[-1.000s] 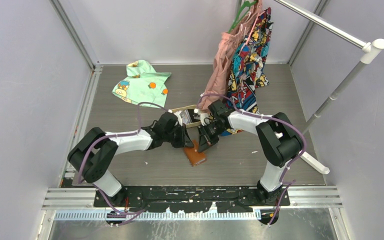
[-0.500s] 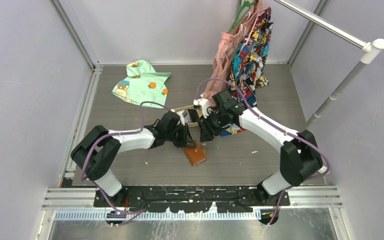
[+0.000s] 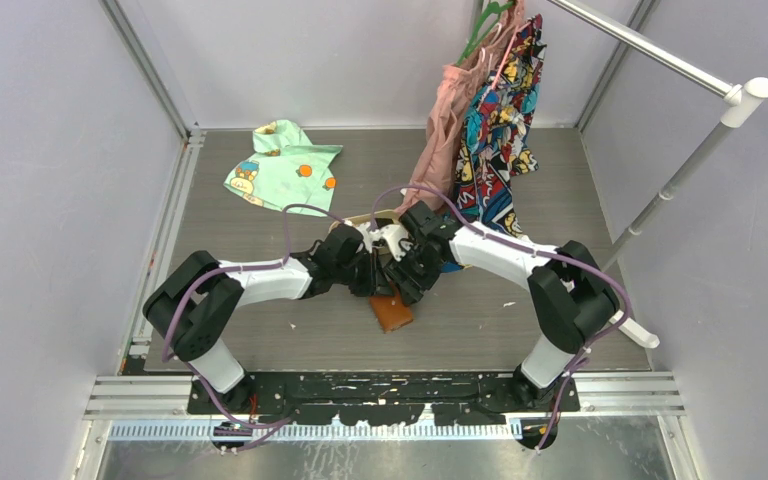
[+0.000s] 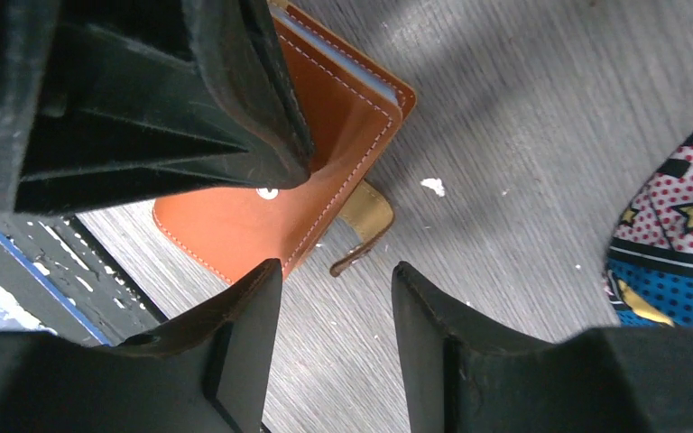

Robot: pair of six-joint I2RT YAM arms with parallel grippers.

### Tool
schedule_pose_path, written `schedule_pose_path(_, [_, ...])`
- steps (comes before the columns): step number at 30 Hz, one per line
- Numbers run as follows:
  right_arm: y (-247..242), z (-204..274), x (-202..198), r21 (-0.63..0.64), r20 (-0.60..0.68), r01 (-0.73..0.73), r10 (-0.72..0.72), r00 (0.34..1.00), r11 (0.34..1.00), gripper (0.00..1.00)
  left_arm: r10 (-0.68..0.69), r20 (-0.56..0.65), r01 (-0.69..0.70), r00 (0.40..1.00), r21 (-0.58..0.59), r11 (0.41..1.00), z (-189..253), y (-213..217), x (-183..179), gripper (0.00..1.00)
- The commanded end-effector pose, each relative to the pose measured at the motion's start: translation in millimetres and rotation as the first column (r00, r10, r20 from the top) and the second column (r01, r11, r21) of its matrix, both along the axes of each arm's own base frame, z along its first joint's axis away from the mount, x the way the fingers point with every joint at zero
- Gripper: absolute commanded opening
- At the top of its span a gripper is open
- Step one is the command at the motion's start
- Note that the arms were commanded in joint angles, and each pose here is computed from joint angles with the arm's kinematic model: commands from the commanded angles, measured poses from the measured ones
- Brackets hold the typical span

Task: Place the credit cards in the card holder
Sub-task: Close the card holder at the center of the board.

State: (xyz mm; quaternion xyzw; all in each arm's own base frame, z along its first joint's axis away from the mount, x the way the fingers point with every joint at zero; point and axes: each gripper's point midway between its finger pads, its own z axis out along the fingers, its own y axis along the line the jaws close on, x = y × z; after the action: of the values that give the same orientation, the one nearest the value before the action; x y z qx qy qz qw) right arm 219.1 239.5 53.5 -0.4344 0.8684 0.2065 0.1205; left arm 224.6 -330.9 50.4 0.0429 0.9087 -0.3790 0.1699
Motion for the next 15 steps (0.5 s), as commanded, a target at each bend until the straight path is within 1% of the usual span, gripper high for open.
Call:
schedule_pose_path(1, [3.0,2.6,11.1,-0.029,0.051,0.019,-0.018,0.999,0.999,0.51,-0.01,-0.021,0.011,1.0,0.042,0.999,-10.6,5.0,-9.2,0.06])
schedule_pose_path(6, [4.6,2.7,11.2,-0.026,0.05,0.023,-0.022,0.999,0.999,0.39,-0.011,-0.021,0.012,1.0,0.04,0.999,-9.9,4.4,-8.8,0.06])
schedule_pose_path(9, [4.4,2.2,13.6,-0.03,0.055,0.028,-0.027,0.998,0.999,0.31,-0.01,-0.02,0.011,1.0,0.036,0.999,-8.7,3.7,-8.2,0.06])
schedule_pose_path(13, [4.4,0.5,16.8,-0.039,0.064,0.031,-0.029,0.998,0.999,0.23,-0.008,-0.016,0.009,1.0,0.026,1.0,-6.3,2.0,-7.2,0.08])
schedule_pose_path(15, [5.2,2.7,19.1,-0.036,0.074,0.03,-0.027,0.997,0.999,0.15,-0.009,-0.016,0.009,1.0,0.017,1.0,-4.7,0.9,-7.3,0.08])
